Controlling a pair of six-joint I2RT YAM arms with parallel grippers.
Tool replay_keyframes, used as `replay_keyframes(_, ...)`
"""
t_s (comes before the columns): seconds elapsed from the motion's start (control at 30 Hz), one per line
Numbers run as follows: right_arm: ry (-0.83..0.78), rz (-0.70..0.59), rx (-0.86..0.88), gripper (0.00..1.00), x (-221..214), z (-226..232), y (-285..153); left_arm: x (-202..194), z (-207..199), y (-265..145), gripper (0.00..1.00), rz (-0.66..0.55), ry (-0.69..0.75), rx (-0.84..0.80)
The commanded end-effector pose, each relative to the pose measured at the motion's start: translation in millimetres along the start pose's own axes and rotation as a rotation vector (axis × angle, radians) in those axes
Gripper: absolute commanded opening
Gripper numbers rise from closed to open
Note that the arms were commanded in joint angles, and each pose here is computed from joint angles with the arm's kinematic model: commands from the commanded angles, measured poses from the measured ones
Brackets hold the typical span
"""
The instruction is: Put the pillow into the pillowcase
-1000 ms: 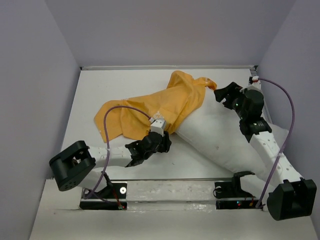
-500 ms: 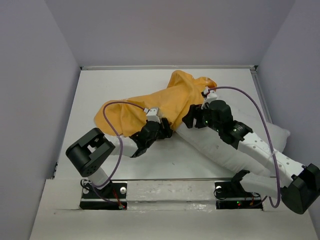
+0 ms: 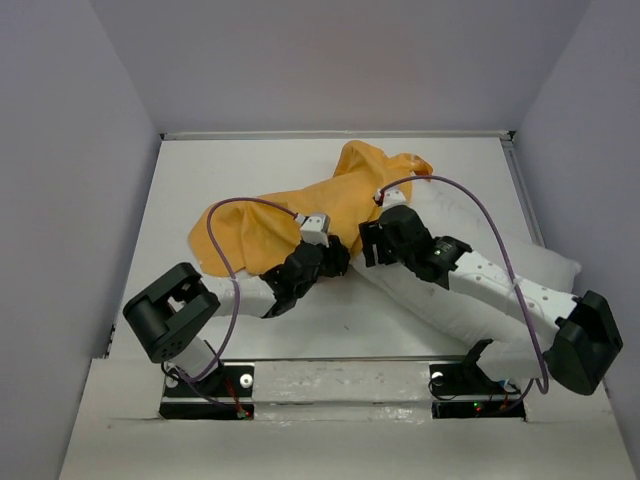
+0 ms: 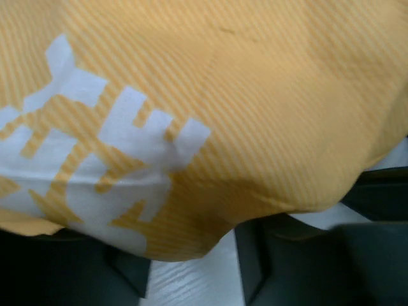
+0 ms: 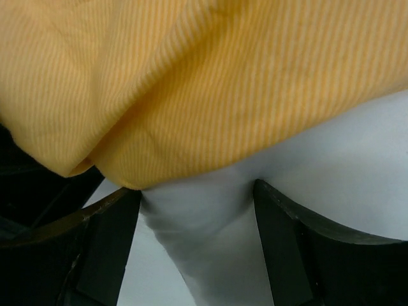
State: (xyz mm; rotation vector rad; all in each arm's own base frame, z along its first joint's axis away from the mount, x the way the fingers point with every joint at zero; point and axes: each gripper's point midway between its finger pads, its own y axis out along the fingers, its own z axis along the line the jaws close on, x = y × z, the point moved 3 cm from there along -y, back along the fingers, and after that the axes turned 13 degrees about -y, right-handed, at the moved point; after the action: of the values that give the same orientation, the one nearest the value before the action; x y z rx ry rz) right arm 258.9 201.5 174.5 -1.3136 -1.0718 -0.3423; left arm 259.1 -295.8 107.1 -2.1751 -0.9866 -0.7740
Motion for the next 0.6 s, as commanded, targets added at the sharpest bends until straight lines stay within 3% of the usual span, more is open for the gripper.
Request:
replay_keyframes(0.0,-0.103,0.156,-0.015,0.55,-26.4,1.8,19.0,32.2,-33.3,12.5,0.4,-0.097,0.038,-0.071)
replay_keyframes(0.03,-0.096,0.126,0.004,0.39,-16.0,7.0,24.7,37.7,-38.1,9.5,0.2,-0.102,0.043,-0.083)
replay_keyframes(0.07,-0.096,0.117,0.011,0.05,-13.9,10.6,32.8,40.6,-43.4,5.9,0.13,-0.101,0.043,-0.104)
replay_keyframes(0.1,-0.087,0.107,0.041,0.0,-8.9,16.5,35.6,49.6,-54.6,-2.7,0.06,-0.112,0.032,-0.145)
replay_keyframes(0.13,-0.042,0.051,0.049,0.0,12.5,21.0,36.8,45.5,-59.5,-9.5,0.0,-0.084,0.028,-0.173)
replay_keyframes(0.27,0.16,-0.194,0.001,0.0,76.0,9.0,34.4,49.4,-90.1,-47.6,0.0,-0.035,-0.022,-0.341)
replay_keyframes(0.43,0.467,-0.534,-0.121,0.0,155.8,-22.2,15.3,57.9,-148.2,-105.1,0.0,0.081,-0.136,-0.693)
replay_keyframes(0.57,0.638,-0.637,-0.125,0.0,182.1,-29.4,12.8,38.6,-168.8,-115.8,0.0,0.235,-0.138,-0.827)
